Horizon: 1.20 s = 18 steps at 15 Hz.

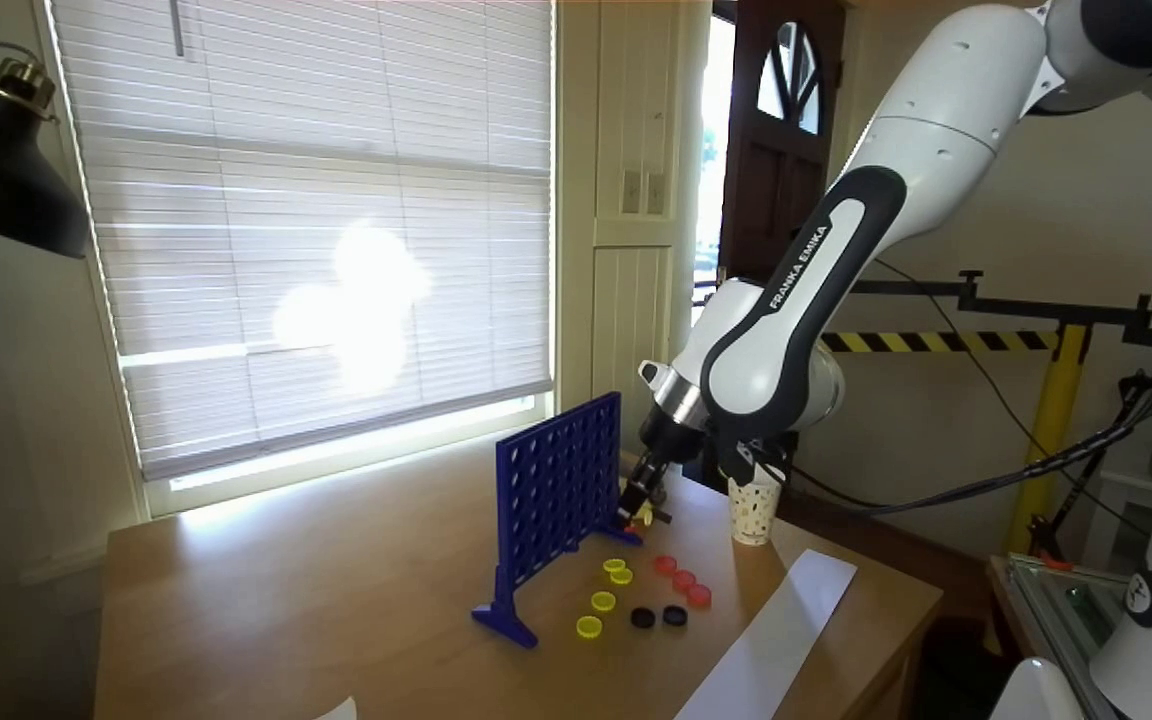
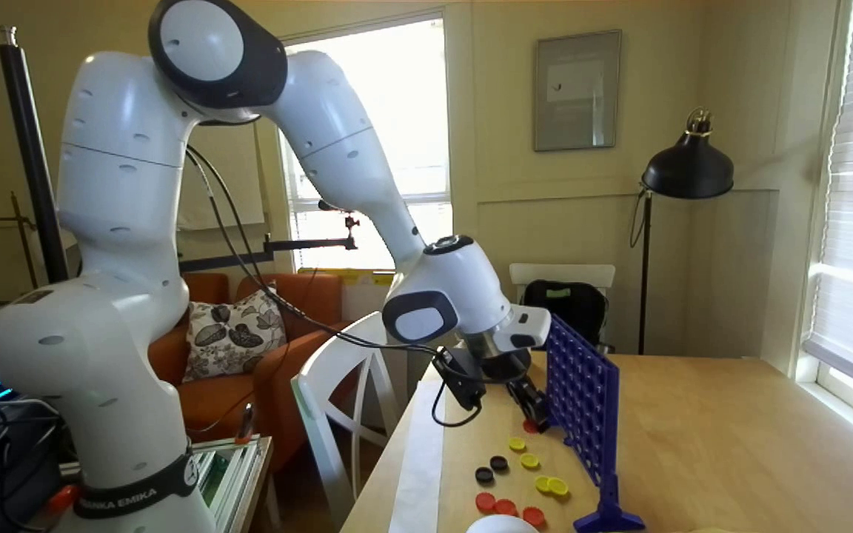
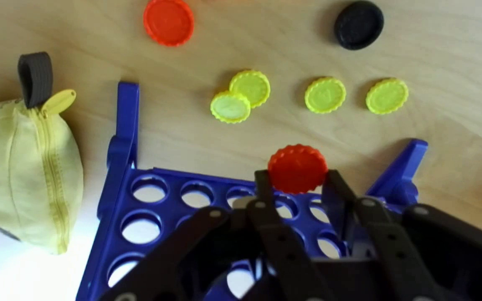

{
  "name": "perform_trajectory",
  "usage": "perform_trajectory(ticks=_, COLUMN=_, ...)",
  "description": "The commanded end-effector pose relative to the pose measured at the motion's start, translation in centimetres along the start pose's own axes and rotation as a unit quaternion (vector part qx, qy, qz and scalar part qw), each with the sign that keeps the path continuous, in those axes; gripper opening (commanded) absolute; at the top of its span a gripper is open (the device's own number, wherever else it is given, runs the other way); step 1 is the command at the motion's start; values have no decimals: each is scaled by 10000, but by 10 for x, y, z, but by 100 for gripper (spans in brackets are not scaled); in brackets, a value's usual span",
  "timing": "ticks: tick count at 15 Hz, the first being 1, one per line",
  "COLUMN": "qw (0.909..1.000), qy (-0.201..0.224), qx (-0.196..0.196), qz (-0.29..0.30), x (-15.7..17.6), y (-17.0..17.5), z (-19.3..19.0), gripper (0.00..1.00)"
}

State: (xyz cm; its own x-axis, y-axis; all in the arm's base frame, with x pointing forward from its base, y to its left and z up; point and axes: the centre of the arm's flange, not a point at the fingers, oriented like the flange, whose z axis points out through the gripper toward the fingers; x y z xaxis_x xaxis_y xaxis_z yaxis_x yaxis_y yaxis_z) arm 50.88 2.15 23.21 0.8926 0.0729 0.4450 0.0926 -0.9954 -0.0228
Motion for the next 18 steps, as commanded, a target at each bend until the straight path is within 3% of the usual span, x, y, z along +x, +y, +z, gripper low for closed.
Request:
perform_trajectory(ticks=1, qw=9998, qy=215, qx=3, qz=2, x=-1, y=-6, z=-34, gripper=10)
perform_trajectory(ticks=12, qw=9946, qy=1008, qx=-255, qz=35, x=16, y=-2, z=-96, gripper=10)
perform_trajectory(ticks=18, qw=9870, qy=1554, qx=-375, qz=174, x=22, y=-1, z=-124, gripper=10)
